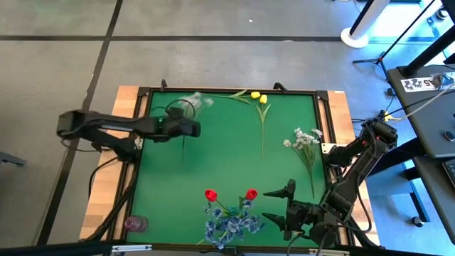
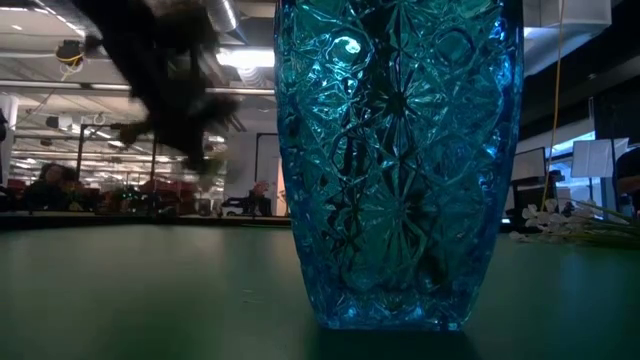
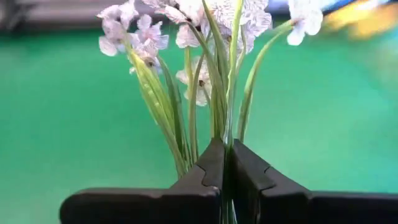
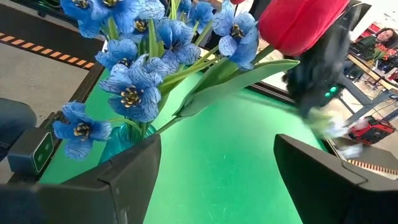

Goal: Sort flowers into vase by color
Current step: Put the left white flower into the purple vase

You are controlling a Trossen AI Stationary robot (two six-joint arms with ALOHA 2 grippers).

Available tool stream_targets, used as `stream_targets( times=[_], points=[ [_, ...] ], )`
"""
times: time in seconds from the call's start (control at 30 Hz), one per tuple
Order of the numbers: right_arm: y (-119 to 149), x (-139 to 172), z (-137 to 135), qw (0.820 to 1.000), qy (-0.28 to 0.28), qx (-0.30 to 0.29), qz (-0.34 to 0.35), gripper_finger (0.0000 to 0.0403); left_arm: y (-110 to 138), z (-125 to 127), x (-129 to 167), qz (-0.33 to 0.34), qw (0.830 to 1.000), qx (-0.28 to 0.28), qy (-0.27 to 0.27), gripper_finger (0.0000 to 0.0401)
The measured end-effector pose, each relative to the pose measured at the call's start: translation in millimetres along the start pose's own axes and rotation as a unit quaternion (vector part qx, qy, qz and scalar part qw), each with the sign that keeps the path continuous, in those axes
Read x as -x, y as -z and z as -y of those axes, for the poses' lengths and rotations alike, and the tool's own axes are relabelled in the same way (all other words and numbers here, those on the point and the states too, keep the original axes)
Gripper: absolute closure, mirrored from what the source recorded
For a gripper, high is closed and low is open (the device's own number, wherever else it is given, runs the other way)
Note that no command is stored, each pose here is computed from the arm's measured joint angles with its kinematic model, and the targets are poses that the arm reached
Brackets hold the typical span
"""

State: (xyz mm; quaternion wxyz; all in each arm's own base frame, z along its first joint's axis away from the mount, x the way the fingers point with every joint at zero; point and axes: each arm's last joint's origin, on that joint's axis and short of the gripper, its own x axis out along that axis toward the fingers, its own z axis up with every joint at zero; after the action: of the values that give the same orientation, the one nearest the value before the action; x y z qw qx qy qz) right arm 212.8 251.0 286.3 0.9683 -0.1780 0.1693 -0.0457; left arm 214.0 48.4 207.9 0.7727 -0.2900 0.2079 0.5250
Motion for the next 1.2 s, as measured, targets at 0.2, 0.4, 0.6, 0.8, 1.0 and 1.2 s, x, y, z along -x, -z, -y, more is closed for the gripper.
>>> stream_targets(
  times=[0.2, 0.4, 0.6, 0.8, 1.0, 1.2],
  points=[
    [-1.8, -5.6, 6.1, 0.999, 0.045, 0.007, 0.005, 0.0091, -42.7, 41.8, 100.1, 0.175, 0.948, 0.004, 0.266, 0.0394],
    [-14.6, -37.3, 40.4, 0.992, 0.113, -0.06, 0.014, 0.0091, -48.5, 63.5, 161.8, 0.312, 0.839, -0.023, 0.444, 0.0394],
    [-55.0, -38.3, 82.4, 0.987, 0.149, -0.053, 0.036, 0.0091, -44.0, 76.1, 171.4, 0.357, 0.767, -0.035, 0.531, 0.0394],
    [-90.3, -25.3, 103.6, 0.986, 0.151, -0.029, 0.06, 0.0091, -41.5, 85.6, 169.9, 0.376, 0.711, -0.022, 0.594, 0.0394],
    [-103.2, -46.8, 125.7, 0.984, 0.039, -0.106, 0.135, 0.0091, -46.8, 125.3, 163.5, 0.393, 0.666, -0.041, 0.632, 0.0394],
    [-103.3, -72.4, 151.3, 0.972, -0.017, -0.166, 0.168, 0.0125, -51.0, 172.6, 163.2, 0.381, 0.632, -0.091, 0.669, 0.0394]
  ],
)
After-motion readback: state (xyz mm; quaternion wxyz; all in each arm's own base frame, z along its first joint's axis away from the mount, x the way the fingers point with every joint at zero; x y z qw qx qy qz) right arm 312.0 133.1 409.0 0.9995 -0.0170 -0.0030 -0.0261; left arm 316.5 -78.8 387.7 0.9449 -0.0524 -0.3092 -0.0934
